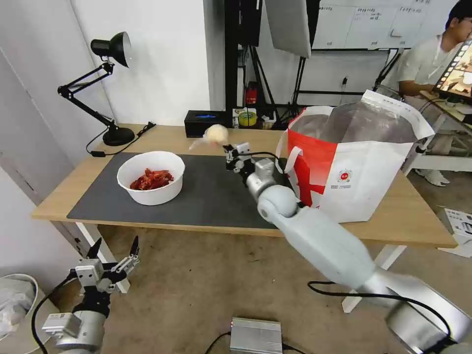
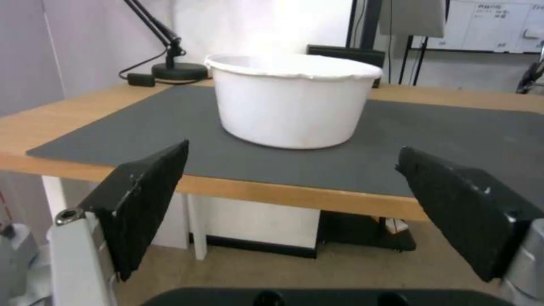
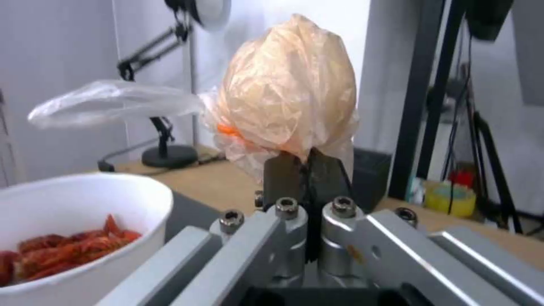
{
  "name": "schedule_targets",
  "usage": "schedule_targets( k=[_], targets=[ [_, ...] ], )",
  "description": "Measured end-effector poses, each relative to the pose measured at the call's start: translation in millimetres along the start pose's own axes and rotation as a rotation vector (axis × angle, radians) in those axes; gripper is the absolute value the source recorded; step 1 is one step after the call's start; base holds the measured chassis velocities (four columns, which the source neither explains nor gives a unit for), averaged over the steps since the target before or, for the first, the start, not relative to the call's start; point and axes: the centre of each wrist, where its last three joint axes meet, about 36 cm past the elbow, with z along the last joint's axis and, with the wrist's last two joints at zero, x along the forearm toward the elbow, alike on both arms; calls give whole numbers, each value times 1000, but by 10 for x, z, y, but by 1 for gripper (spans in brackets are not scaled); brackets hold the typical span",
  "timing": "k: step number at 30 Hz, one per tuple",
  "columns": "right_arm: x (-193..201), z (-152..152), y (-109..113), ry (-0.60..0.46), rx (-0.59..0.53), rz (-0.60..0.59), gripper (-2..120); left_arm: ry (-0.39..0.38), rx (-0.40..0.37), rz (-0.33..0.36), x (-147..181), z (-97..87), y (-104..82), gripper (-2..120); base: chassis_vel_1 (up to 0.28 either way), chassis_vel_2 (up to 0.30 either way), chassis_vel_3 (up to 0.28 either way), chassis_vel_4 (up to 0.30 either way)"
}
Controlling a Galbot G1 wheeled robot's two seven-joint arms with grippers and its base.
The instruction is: Pick up the trash from the table and place it into the takeout bag.
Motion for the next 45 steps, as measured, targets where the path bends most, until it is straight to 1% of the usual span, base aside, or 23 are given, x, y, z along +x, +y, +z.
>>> schedule_targets(
  k=[4, 5, 8, 9, 10, 12, 13, 19, 20, 23, 24, 27, 29, 31, 32, 33, 34, 35, 38, 39, 42, 43, 45],
  targets=[
    [387, -174, -160, -49, 4, -21, 0, 5, -10, 11, 11, -9, 9, 100, 0, 0, 0, 0],
    [387, -174, -160, -49, 4, -21, 0, 5, -10, 11, 11, -9, 9, 100, 0, 0, 0, 0],
    [693, -283, -219, -80, -2, -33, 0, 9, -16, 16, 17, -11, 21, 100, 0, 0, 0, 0],
    [693, -283, -219, -80, -2, -33, 0, 9, -16, 16, 17, -11, 21, 100, 0, 0, 0, 0],
    [801, -333, -247, -92, -4, -34, 0, 11, -18, 18, 20, -11, 24, 100, 0, 0, 0, 0],
    [965, -421, -353, -118, 5, -29, 0, 15, -20, 20, 20, -1, 33, 100, 0, 0, 0, 0],
    [965, -421, -353, -118, 5, -29, 0, 15, -20, 20, 20, -1, 33, 100, 0, 0, 0, 0],
    [1245, -748, -665, -218, 34, 10, 0, 18, -17, 29, 9, 18, 18, 100, 0, 0, 0, 0],
    [1245, -748, -665, -218, 34, 10, 0, 18, -17, 29, 9, 18, 18, 100, 0, 0, 0, 0],
    [1361, -880, -821, -251, 31, 53, 0, 17, -14, 34, 3, 21, 3, 100, 0, 0, 0, 0],
    [1361, -880, -821, -251, 31, 53, 0, 17, -14, 34, 3, 21, 3, 100, 0, 0, 0, 0],
    [1487, -1058, -1025, -291, 0, 118, 0, 16, -18, 36, -4, 14, 10, 100, 0, 0, 0, 0],
    [1508, -1096, -1071, -299, -4, 131, 0, 16, -19, 37, -5, 13, 14, 100, 0, 0, 0, 0],
    [1557, -1205, -1223, -313, -2, 173, 0, 15, -20, 37, -6, 10, 20, 100, 0, 0, 0, 0],
    [1557, -1205, -1223, -313, -2, 173, 0, 15, -20, 37, -6, 10, 20, 100, 0, 0, 0, 0],
    [1568, -1238, -1266, -312, 0, 186, 0, 15, -20, 37, -6, 9, 21, 100, 0, 0, 0, 0],
    [1586, -1337, -1386, -295, 12, 231, 0, 15, -20, 37, -6, 9, 21, 100, 0, 0, 0, 0],
    [1586, -1337, -1386, -295, 12, 231, 0, 15, -20, 37, -6, 9, 21, 100, 0, 0, 0, 0],
    [1628, -1603, -1648, -206, 43, 319, 0, 12, -18, 39, -13, 6, 15, 100, 0, 0, 0, 0],
    [1628, -1603, -1648, -206, 43, 319, 0, 12, -18, 39, -13, 6, 15, 100, 0, 0, 0, 0],
    [1682, -1832, -1821, -93, 36, 378, 0, 4, -14, 41, -22, -13, 10, 100, 0, 0, 0, 0],
    [1682, -1832, -1821, -93, 36, 378, 0, 4, -14, 41, -22, -13, 10, 100, 0, 0, 0, 0],
    [1730, -1938, -1882, -5, 31, 421, 0, -2, -6, 38, -28, -18, 8, 100, 0, 0, 0, 0]
  ],
)
